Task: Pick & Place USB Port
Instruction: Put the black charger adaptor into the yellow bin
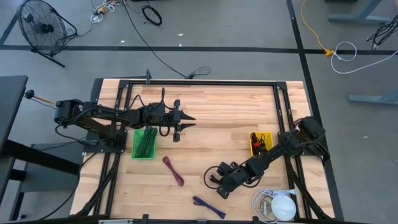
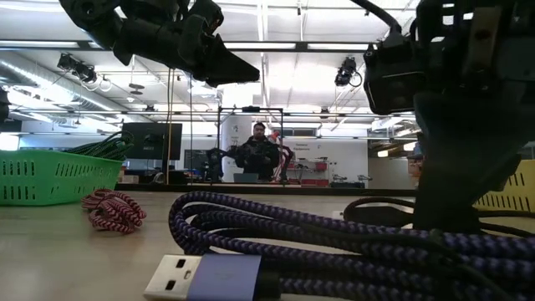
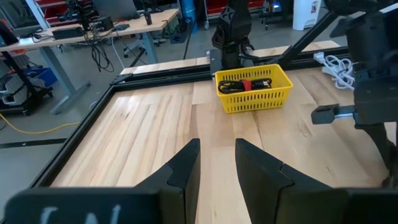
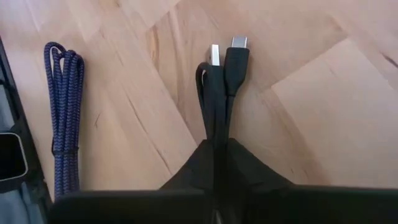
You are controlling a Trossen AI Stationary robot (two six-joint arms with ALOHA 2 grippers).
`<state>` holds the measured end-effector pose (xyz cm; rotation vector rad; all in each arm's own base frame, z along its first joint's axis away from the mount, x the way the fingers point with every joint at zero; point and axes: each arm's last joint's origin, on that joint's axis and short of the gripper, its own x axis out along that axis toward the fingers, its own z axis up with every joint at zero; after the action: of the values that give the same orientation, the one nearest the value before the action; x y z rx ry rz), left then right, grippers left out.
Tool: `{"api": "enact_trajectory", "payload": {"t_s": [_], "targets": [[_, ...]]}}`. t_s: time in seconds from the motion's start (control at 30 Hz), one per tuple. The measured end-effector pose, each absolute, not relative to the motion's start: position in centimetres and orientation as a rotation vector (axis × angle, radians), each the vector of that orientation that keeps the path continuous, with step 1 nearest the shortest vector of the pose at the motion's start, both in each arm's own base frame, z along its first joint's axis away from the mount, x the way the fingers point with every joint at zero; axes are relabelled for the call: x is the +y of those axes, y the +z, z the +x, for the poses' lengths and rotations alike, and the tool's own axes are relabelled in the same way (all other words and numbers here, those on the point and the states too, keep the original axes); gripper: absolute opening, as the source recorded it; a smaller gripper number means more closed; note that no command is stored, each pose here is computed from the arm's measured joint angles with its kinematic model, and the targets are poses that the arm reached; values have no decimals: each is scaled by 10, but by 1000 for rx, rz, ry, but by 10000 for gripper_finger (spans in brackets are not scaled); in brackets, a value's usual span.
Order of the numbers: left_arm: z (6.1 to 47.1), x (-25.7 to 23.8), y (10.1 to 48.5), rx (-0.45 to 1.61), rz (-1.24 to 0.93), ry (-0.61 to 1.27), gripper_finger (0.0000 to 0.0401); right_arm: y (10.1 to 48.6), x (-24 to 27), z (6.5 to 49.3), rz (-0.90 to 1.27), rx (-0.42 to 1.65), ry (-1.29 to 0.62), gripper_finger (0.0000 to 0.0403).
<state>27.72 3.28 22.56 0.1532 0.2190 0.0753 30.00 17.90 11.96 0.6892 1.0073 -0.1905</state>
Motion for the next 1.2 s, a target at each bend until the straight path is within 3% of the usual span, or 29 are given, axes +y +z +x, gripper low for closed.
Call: {"api": "enact_trajectory", "payload": {"t_s": [0.27,0.7,1.2], "targets": [[277,33,225,222,153,75,105,154,166,299,681,917,-186,6],[277,33,224,240,150,73,105,229,120,228,588,841,-590,6],[277,33,223,246,149,73,105,231,93,180,632,966,-1080,4]]}}
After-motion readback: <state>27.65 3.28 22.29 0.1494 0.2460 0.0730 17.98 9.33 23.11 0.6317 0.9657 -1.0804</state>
